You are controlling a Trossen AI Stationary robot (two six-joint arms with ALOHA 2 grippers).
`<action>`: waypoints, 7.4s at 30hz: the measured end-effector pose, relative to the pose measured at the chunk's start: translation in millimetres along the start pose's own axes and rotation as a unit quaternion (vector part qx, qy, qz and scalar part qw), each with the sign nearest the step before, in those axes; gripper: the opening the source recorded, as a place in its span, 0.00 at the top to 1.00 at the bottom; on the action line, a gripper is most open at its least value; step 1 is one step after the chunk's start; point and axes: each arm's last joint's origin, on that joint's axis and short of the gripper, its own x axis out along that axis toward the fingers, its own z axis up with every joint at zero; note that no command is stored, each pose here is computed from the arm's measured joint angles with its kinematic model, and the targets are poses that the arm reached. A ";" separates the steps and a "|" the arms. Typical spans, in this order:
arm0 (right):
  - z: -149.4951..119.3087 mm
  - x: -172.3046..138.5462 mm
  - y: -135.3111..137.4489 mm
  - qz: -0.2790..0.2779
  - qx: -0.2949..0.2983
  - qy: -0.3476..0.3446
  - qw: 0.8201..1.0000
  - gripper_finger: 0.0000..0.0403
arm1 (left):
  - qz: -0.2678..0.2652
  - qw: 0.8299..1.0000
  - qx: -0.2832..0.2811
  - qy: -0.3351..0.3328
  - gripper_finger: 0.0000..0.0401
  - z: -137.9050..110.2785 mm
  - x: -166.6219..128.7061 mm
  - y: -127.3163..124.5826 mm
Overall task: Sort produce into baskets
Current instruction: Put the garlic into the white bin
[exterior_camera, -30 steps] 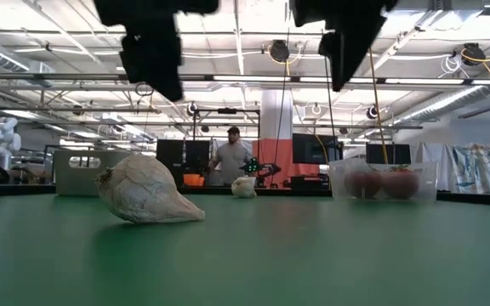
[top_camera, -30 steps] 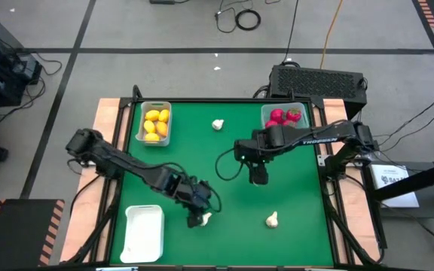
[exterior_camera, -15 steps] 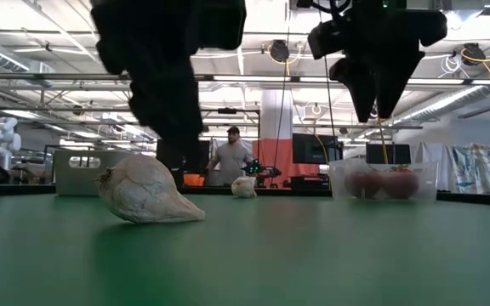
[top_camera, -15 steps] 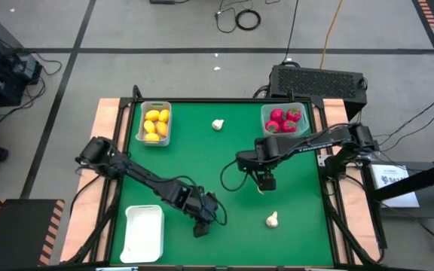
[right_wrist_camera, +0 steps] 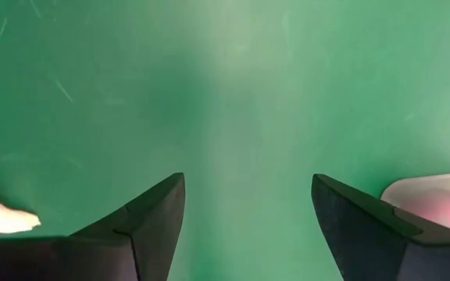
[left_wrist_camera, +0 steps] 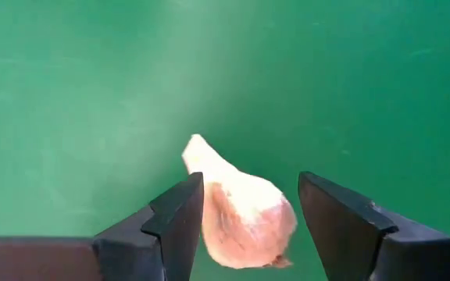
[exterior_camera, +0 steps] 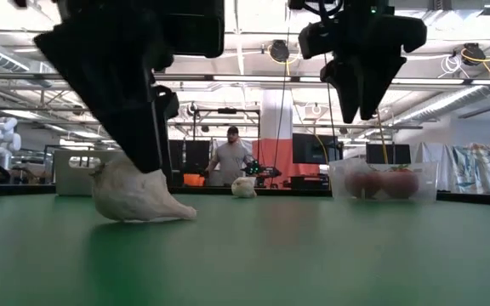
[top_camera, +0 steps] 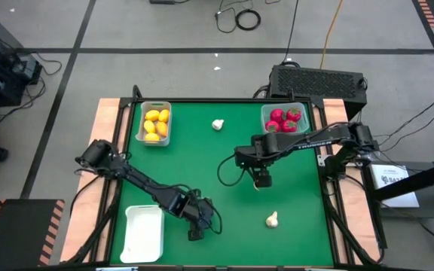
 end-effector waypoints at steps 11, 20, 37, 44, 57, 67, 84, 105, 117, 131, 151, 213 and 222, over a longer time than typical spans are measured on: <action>1.9 0.8 -6.6 0.000 0.008 -0.008 1.000 0.33 | 0.030 0.999 0.032 -0.014 0.46 -0.7 -0.2 0.4; 1.9 1.0 -9.7 -0.001 0.011 -0.008 1.000 0.33 | 0.023 0.998 0.057 0.014 0.46 -5.5 -0.3 0.2; 2.5 0.9 -9.7 -0.001 0.010 -0.011 1.000 0.33 | 0.058 0.996 0.054 0.029 0.46 -11.0 22.5 5.1; 2.4 0.9 -9.7 -0.001 0.009 -0.011 1.000 0.33 | 0.053 0.997 0.043 0.026 0.46 -9.5 24.2 5.5; 3.2 0.9 -9.7 -0.001 0.003 -0.015 1.000 0.33 | 0.015 0.998 0.039 0.051 0.62 2.4 1.1 -2.6; 6.7 0.7 -9.6 0.001 0.000 -0.032 0.999 0.33 | -0.060 0.996 -0.030 0.066 0.59 14.7 -84.8 -11.3; 16.8 -0.5 -9.5 0.001 -0.006 -0.085 0.996 0.33 | -0.035 0.966 -0.086 0.240 0.59 -62.2 -128.4 -51.7; 19.8 -1.1 -9.5 0.001 -0.011 -0.101 0.995 0.33 | 0.090 0.959 -0.113 0.243 0.49 -83.5 -134.5 -47.0; 19.7 -1.1 -9.4 0.001 -0.012 -0.100 0.995 0.33 | 0.088 0.955 -0.160 0.233 0.29 -66.3 -133.4 -36.8; 13.1 0.7 -16.1 0.002 0.049 -0.065 0.997 0.33 | 0.125 0.980 -0.074 0.133 0.36 7.3 -139.1 32.8; -30.6 -7.4 24.5 -0.046 0.229 0.134 0.963 0.33 | 0.155 0.915 -0.359 -0.104 0.36 90.6 -142.0 296.0; -36.2 -15.7 34.4 -0.053 0.245 0.120 0.960 0.33 | 0.190 0.921 -0.327 -0.089 0.36 100.7 -19.2 350.6; -37.3 -16.6 39.4 -0.073 0.214 0.111 0.968 0.33 | 0.188 0.917 -0.340 -0.088 0.36 99.9 -17.4 350.5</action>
